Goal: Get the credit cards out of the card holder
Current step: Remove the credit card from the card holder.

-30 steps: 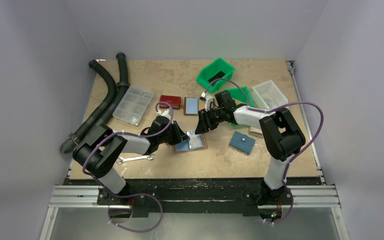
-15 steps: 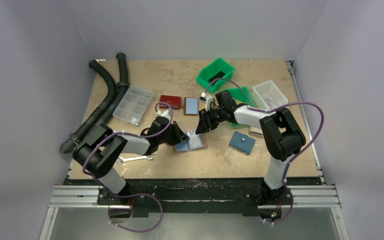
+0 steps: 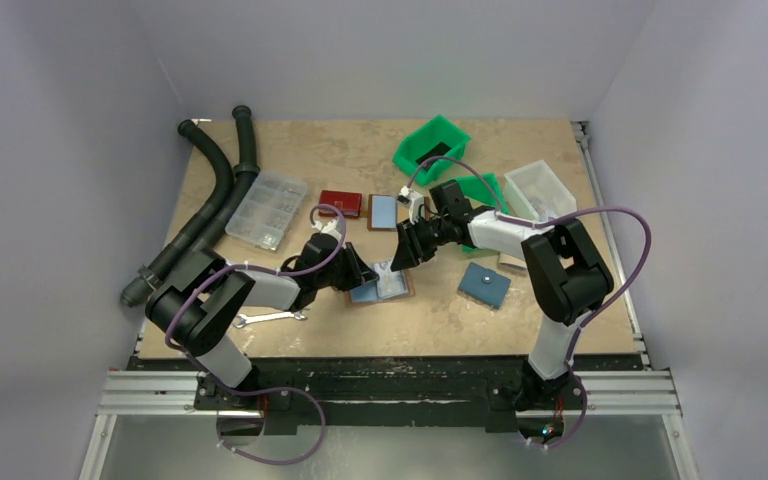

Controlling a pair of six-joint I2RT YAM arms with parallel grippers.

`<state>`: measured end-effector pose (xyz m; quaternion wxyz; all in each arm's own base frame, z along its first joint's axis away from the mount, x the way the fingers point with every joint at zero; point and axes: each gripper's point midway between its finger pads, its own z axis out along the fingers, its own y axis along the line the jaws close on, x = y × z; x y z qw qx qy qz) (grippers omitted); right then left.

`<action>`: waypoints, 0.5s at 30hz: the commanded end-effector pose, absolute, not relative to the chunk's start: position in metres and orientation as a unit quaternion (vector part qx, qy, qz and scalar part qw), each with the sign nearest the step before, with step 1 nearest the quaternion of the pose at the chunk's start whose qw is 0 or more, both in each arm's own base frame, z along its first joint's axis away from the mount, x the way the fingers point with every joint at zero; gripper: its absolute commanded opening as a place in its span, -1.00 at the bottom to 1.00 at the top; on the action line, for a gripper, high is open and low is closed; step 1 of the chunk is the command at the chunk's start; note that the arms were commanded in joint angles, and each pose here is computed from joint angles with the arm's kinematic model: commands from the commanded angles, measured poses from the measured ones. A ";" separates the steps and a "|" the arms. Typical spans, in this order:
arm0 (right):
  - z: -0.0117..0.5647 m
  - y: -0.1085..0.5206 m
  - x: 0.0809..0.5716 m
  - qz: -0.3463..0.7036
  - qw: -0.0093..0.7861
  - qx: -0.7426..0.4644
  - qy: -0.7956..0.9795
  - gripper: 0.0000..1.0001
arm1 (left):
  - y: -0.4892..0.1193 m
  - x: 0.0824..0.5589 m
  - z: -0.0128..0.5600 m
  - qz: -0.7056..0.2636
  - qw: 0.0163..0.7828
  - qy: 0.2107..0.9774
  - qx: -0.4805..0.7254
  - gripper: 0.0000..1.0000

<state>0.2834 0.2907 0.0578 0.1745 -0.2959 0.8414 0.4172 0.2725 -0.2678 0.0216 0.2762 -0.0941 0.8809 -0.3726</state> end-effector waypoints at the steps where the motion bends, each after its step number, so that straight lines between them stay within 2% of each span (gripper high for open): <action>1: 0.073 0.293 0.294 0.408 0.200 -0.304 0.837 -0.23 | -0.244 0.252 -0.019 -0.307 0.242 0.915 -0.103 -0.92; 15: 0.069 0.293 0.294 0.404 0.190 -0.297 0.844 -0.26 | -0.245 0.252 -0.019 -0.308 0.241 0.915 -0.104 -0.92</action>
